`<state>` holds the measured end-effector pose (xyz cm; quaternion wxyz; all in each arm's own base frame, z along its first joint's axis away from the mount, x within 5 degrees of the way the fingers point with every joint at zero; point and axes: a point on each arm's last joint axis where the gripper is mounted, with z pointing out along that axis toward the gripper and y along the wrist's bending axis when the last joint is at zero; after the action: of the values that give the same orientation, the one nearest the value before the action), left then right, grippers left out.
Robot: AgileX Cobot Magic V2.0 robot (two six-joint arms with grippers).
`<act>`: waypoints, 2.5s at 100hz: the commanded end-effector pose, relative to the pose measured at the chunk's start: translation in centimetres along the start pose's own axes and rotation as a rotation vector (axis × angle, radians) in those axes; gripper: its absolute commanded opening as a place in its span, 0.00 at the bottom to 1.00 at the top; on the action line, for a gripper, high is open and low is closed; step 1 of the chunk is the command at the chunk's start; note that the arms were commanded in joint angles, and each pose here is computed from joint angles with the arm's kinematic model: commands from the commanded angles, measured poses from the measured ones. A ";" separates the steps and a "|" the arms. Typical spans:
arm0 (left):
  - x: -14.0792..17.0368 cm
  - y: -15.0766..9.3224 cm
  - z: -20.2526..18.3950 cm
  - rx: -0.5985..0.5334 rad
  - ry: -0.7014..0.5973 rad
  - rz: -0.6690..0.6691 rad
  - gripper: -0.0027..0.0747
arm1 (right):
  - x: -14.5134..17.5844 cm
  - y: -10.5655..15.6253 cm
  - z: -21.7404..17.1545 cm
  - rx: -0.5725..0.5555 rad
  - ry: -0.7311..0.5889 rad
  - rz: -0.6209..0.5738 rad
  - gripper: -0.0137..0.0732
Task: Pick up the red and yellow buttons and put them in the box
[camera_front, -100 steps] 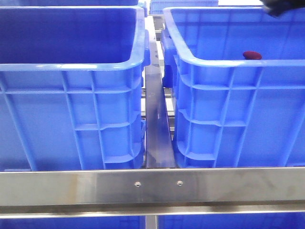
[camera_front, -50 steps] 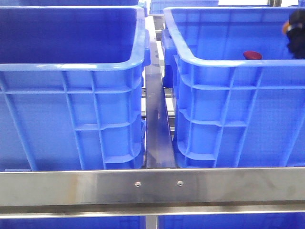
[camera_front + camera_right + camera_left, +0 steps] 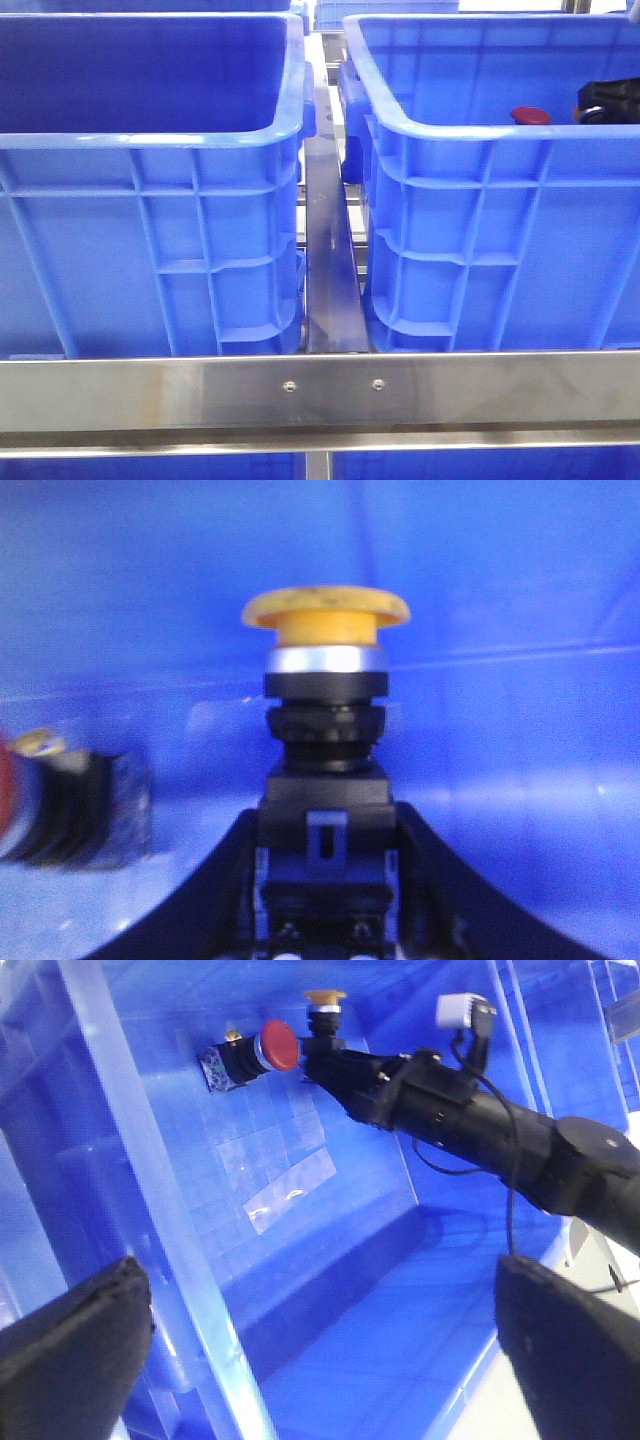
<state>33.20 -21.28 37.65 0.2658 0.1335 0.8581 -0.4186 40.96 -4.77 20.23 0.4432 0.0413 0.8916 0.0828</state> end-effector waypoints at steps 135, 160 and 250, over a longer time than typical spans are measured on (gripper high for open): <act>-1.0 -2.3 -2.3 0.059 -0.101 0.062 0.72 | -3.7 3.3 -6.9 -0.231 -0.119 -0.042 0.19; -1.0 -2.2 -2.3 0.051 -0.100 0.069 0.28 | -2.6 4.1 -9.9 -0.233 -0.134 -0.048 0.09; -0.2 -2.2 -4.9 -0.145 -0.090 0.321 0.01 | 3.7 5.7 -22.5 -0.064 -0.345 -0.087 0.09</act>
<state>32.71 -19.93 37.92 0.3143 0.2197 0.8660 -0.3210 22.17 -1.12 30.34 0.5643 -0.0044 0.8207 0.0899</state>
